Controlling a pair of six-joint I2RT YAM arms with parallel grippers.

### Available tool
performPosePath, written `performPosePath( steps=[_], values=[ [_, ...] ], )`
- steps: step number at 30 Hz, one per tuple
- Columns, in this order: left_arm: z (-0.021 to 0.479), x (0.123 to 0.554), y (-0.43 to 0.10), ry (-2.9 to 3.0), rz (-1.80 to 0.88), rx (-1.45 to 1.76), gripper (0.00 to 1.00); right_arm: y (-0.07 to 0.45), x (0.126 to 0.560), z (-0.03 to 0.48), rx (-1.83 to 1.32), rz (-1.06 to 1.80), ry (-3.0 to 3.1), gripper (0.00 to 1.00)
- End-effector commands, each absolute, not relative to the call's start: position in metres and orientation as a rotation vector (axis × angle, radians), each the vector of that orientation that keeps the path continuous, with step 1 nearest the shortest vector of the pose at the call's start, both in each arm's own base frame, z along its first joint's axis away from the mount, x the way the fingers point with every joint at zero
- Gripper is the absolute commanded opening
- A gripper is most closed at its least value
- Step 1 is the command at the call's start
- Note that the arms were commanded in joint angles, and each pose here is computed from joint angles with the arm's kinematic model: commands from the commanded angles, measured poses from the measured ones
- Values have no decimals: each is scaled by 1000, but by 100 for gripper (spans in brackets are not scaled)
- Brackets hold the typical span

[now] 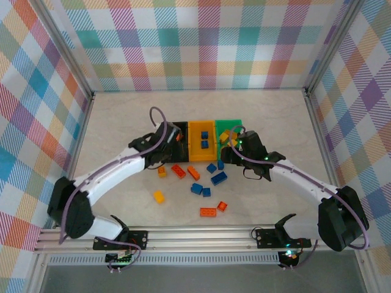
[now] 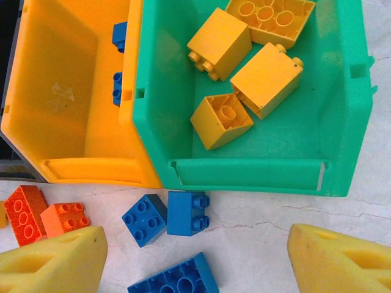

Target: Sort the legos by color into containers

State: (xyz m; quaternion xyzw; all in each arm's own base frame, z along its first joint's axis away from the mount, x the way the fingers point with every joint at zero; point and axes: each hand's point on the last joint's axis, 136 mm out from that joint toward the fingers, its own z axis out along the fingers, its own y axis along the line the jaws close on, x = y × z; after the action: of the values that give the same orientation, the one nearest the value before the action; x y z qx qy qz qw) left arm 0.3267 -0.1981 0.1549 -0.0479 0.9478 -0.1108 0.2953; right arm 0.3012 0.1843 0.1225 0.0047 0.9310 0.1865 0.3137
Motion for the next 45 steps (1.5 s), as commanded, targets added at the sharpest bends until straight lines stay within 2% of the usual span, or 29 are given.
performPosePath(
  steps=[1, 9, 15, 21, 28, 30, 36, 45],
  values=[
    [139, 355, -193, 2561, -242, -136, 24, 186, 300, 128, 19, 524, 2436, 78],
    [121, 404, -190, 2579, -113, -199, 25, 187, 293, 128, 4, 550, 2445, 78],
    [113, 410, -193, 2592, -121, -211, 43, 191, 284, 127, -30, 602, 2452, 78],
    [129, 406, -198, 2570, -192, -212, 62, 202, 266, 122, -115, 662, 2483, 78],
    [179, 372, -210, 2479, -419, -175, 87, 261, 235, 118, -482, 721, 2485, 75],
    [186, 356, -211, 2463, -480, -173, 99, 280, 233, 114, -559, 706, 2485, 72],
    [183, 302, -188, 2437, -571, -221, 100, 323, 249, 92, -661, 610, 2501, 65],
    [160, 248, -149, 2447, -558, -287, 100, 338, 272, 56, -648, 487, 2561, 56]
  ],
)
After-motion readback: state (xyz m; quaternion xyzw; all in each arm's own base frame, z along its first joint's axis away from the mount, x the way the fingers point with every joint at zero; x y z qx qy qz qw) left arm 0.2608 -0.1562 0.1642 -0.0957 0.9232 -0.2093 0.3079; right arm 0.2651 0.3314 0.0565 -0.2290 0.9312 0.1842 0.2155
